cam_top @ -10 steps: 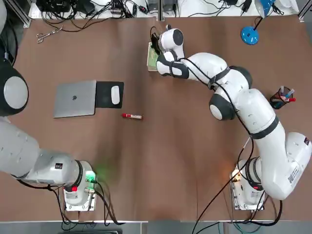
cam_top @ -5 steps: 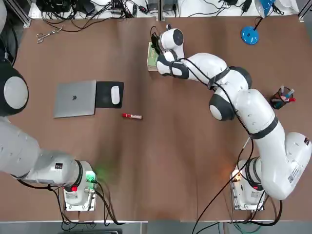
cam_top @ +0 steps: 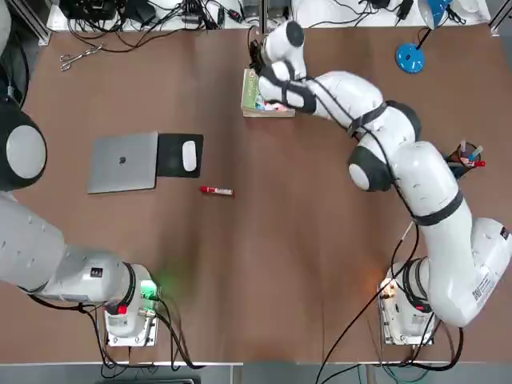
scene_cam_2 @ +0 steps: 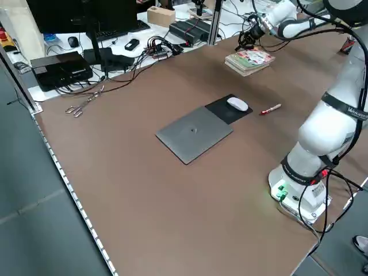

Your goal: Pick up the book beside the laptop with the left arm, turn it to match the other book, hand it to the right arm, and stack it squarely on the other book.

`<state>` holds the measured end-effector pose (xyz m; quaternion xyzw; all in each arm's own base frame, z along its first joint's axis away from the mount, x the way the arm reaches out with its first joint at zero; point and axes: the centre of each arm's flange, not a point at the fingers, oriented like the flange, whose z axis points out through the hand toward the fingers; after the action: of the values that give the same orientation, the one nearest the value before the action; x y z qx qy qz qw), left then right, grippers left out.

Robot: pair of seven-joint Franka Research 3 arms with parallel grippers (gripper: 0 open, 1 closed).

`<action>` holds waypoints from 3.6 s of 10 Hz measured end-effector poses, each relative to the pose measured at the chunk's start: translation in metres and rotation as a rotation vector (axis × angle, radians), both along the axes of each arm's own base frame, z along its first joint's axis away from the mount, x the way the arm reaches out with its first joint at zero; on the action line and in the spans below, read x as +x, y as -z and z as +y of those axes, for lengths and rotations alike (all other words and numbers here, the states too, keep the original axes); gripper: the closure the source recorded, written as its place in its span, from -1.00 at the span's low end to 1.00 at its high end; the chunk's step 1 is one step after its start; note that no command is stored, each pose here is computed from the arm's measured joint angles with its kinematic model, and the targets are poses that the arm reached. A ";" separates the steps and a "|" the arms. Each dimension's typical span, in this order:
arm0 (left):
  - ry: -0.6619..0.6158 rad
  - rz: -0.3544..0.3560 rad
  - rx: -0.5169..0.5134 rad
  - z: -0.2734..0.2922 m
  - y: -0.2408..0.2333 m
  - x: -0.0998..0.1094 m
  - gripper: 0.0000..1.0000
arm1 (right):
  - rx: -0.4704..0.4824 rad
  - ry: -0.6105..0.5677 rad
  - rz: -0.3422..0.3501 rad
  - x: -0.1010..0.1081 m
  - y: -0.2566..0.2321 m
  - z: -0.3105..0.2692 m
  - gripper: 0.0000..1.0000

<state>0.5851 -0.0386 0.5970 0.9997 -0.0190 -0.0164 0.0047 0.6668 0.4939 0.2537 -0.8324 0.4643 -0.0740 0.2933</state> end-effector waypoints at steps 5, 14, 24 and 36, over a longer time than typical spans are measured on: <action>-0.001 0.000 0.000 0.000 0.000 0.000 -1.00 | -0.091 0.095 0.256 0.028 -0.009 -0.093 0.96; -0.001 0.000 0.000 0.001 0.000 0.000 -1.00 | -0.147 0.136 0.386 0.007 0.015 -0.125 0.96; -0.002 0.002 0.000 0.001 0.001 0.001 -1.00 | -0.125 0.129 0.345 0.000 0.019 -0.111 0.96; -0.005 0.015 0.001 0.003 0.009 0.004 -1.00 | -0.109 0.103 0.292 -0.014 0.027 -0.084 0.96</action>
<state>0.5893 -0.0360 0.5882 0.9996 -0.0164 -0.0237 0.0042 0.6533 0.4104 0.2267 -0.8241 0.5393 0.0080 0.1730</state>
